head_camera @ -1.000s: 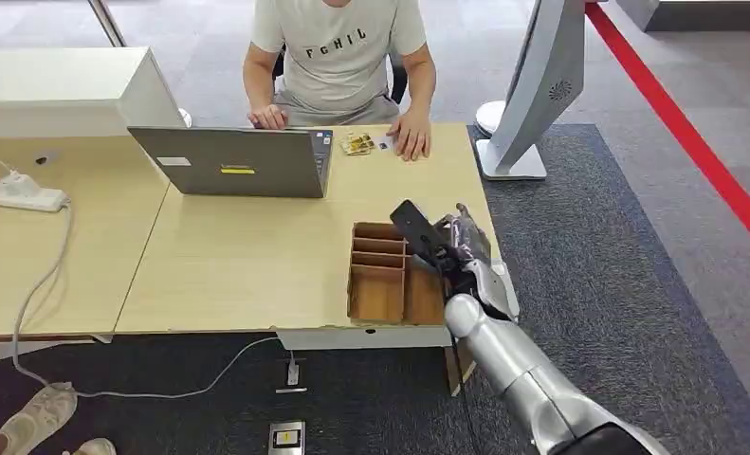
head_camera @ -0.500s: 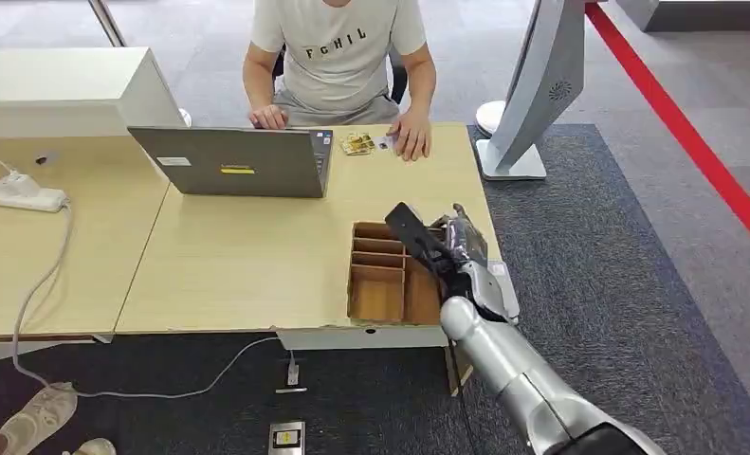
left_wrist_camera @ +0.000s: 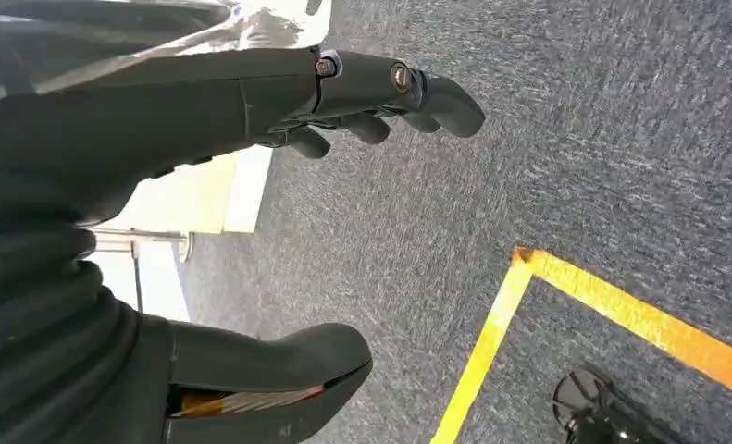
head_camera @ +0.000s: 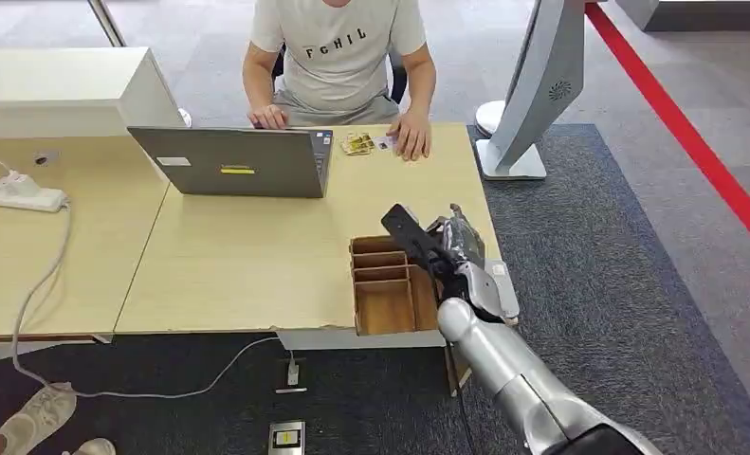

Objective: Pass the card to the sensor for recognition and then transmit it.

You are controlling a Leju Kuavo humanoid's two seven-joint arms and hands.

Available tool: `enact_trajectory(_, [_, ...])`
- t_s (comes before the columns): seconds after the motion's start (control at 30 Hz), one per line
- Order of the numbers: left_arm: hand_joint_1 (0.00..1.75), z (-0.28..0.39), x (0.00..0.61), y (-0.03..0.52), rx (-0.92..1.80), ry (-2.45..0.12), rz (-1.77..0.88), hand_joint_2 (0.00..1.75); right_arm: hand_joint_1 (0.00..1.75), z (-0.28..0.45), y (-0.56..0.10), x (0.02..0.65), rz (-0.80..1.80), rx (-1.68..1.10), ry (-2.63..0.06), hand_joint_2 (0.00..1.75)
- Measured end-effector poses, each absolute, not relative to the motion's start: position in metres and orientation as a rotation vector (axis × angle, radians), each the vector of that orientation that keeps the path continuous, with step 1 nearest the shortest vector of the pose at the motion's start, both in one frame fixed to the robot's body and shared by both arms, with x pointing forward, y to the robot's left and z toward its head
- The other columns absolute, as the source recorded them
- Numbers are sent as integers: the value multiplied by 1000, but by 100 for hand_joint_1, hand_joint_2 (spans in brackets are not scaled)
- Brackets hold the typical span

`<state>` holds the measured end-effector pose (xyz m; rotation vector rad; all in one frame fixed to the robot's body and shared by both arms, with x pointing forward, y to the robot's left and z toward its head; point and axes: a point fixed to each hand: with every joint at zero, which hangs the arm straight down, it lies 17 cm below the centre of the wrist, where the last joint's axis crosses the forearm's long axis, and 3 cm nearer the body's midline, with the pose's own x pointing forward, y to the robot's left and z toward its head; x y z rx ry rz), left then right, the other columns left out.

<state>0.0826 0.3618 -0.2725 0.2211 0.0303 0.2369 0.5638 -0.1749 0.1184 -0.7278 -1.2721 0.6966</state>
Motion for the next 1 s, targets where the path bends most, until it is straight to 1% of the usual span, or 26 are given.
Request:
enact_trajectory(0.37, [10,-273,83,360,215,27,236,175,175,118,-171,562,700,-729,-1280,175])
enact_trajectory(0.6, [12,-273,85,360,219,19,226,175,175,132,-155,561,671,-715,-1377,175])
enact_trajectory(0.7, [12,-273,84,362,234,20,219,175,175,150,-148,562,645,-725,-1460,175])
enact_trajectory(1.0, [12,-273,88,363,247,-10,215,175,175,243,-125,553,585,-787,-1754,175])
